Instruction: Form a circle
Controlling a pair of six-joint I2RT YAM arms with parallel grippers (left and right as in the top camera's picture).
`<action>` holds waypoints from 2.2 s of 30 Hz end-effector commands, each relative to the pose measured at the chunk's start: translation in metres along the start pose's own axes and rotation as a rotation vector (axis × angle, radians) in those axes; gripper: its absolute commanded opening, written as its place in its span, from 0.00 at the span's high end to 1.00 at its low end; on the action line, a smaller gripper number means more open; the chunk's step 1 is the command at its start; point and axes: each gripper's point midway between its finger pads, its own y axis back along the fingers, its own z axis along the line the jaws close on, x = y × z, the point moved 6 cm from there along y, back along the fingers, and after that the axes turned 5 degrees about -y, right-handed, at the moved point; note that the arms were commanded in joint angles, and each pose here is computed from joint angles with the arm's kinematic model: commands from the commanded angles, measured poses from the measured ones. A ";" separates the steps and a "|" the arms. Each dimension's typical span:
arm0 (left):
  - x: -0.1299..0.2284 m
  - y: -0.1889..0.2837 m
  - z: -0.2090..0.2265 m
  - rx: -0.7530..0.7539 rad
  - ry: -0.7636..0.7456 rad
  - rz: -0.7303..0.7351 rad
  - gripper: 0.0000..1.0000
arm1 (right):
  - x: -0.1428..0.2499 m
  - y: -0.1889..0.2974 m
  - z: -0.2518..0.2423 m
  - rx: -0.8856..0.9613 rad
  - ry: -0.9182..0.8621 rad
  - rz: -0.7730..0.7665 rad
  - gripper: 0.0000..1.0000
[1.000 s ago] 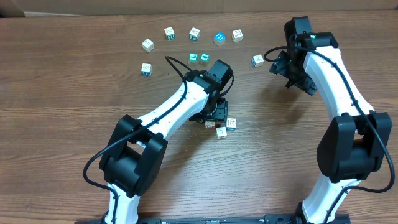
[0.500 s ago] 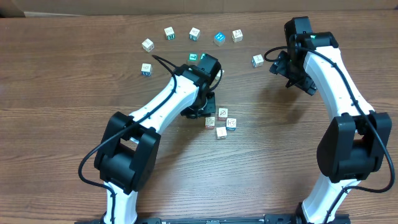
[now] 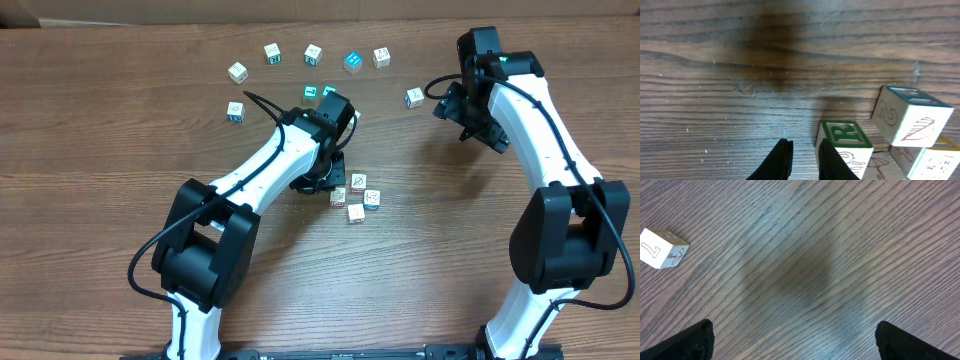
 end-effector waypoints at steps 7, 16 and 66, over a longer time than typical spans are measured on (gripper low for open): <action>0.005 0.001 -0.003 -0.008 -0.002 -0.012 0.84 | -0.006 0.016 0.001 -0.031 -0.014 -0.038 0.00; 0.006 0.001 -0.002 -0.012 -0.004 -0.006 0.94 | -0.006 0.016 0.001 -0.031 -0.014 -0.038 0.00; 0.009 0.001 -0.003 -0.038 -0.033 -0.005 0.96 | -0.006 0.016 0.001 -0.031 -0.014 -0.038 0.00</action>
